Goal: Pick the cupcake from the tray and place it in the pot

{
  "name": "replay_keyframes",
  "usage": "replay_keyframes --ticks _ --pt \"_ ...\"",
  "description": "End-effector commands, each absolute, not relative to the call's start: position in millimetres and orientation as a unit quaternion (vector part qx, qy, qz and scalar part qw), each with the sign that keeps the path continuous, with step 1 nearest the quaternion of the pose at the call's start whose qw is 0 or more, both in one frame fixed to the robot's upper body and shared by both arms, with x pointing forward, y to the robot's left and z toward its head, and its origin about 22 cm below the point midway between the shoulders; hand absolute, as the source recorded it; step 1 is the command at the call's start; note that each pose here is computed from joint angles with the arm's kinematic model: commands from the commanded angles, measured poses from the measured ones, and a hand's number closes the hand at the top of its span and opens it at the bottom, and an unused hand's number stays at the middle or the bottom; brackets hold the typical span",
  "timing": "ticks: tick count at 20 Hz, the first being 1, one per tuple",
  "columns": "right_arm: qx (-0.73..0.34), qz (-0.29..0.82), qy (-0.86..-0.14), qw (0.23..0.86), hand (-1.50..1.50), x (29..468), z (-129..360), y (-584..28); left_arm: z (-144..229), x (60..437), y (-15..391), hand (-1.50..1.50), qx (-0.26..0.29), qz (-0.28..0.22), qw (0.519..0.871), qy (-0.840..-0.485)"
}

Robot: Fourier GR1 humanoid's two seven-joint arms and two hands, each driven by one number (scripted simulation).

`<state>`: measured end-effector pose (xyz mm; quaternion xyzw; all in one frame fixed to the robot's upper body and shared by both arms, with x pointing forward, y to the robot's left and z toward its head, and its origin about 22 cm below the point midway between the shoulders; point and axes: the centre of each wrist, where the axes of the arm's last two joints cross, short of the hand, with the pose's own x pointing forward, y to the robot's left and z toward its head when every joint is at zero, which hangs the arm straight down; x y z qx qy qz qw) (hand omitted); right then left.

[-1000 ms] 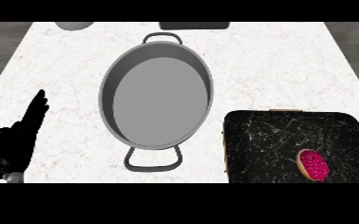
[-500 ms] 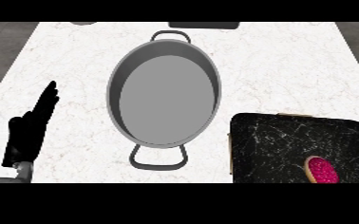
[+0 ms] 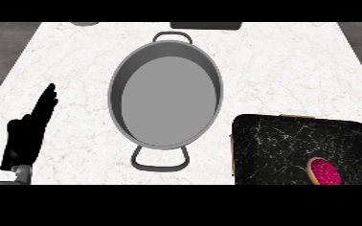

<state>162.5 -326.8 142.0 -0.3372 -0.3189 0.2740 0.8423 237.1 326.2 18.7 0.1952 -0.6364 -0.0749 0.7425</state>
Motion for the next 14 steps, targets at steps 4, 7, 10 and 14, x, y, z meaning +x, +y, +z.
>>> replay_keyframes --ticks 4,7,10,14 --pt "-0.338 0.303 -0.259 0.853 -1.50 201 140 -320 18 233 317 0.00 0.193 -0.072 0.744 -0.635" --pt "-0.338 0.313 -0.240 0.855 -1.50 195 119 -316 18 225 311 0.00 0.195 -0.062 0.746 -0.634" --pt "-0.338 0.323 -0.226 0.854 -1.50 220 115 -309 19 237 321 0.00 0.191 -0.075 0.752 -0.627" --pt "-0.331 0.320 -0.221 0.860 -1.50 215 114 -308 10 212 339 0.00 0.197 -0.070 0.749 -0.628"
